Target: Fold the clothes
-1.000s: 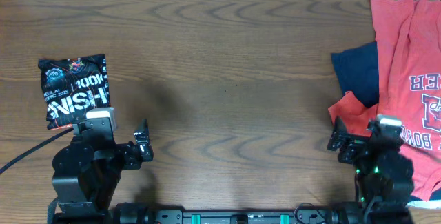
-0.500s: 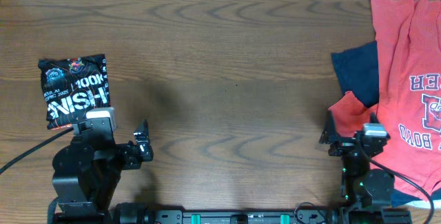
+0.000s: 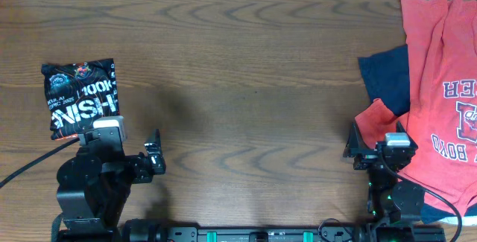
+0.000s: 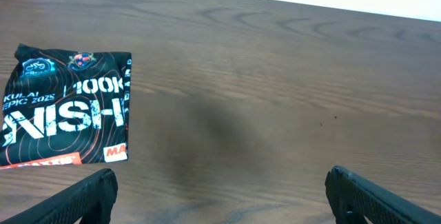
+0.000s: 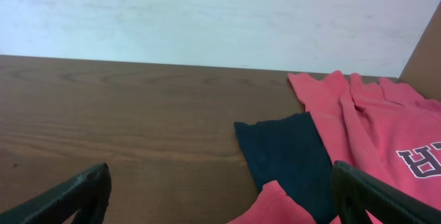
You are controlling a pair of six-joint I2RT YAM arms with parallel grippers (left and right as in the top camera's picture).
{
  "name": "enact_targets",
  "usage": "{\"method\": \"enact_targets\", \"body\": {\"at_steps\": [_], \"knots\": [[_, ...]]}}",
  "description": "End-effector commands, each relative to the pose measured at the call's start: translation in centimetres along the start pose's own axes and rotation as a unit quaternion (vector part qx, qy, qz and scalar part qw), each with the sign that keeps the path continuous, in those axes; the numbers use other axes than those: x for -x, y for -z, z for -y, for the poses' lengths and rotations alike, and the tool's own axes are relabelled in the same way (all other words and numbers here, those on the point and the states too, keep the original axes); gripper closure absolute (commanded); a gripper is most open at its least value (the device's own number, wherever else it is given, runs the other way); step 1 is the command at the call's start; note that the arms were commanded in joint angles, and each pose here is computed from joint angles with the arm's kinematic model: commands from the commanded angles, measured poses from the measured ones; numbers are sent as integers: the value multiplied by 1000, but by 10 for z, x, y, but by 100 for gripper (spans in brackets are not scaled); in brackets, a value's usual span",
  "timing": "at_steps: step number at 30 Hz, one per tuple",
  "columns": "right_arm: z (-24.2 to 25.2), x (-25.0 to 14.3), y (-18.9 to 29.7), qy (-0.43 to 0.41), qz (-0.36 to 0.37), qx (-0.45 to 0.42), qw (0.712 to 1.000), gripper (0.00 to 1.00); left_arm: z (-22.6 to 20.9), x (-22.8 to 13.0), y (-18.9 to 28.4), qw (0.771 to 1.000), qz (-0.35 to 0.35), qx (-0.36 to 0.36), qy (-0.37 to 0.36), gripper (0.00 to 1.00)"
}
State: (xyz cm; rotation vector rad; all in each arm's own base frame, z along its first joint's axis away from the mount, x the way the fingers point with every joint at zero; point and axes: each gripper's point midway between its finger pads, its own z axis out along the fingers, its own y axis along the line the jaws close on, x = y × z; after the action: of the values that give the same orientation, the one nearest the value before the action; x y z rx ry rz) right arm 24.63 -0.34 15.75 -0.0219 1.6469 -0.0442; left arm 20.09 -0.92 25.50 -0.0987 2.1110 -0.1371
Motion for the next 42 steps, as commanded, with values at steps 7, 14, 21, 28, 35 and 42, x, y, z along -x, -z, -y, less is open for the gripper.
{"method": "enact_targets", "body": {"at_steps": [7, 14, 21, 28, 35, 42], "knots": [[0, -2, 0, 9, -1, 1, 1000, 1, -1, 1, 0, 1000, 2, 4, -3, 2], [0, -2, 0, 9, -1, 1, 1000, 1, -1, 1, 0, 1000, 2, 4, -3, 2], [0, -2, 0, 9, -1, 1, 1000, 1, -1, 1, 0, 1000, 2, 4, -3, 2], [0, -2, 0, 9, -1, 1, 1000, 1, -6, -7, 15, 1000, 13, 15, -9, 2], [0, -2, 0, 9, -1, 1, 1000, 1, -28, -45, 12, 997, 49, 62, -7, 2], [0, -2, 0, 9, -1, 1, 1000, 1, -45, -63, -33, 990, 113, 81, -4, 2]]}}
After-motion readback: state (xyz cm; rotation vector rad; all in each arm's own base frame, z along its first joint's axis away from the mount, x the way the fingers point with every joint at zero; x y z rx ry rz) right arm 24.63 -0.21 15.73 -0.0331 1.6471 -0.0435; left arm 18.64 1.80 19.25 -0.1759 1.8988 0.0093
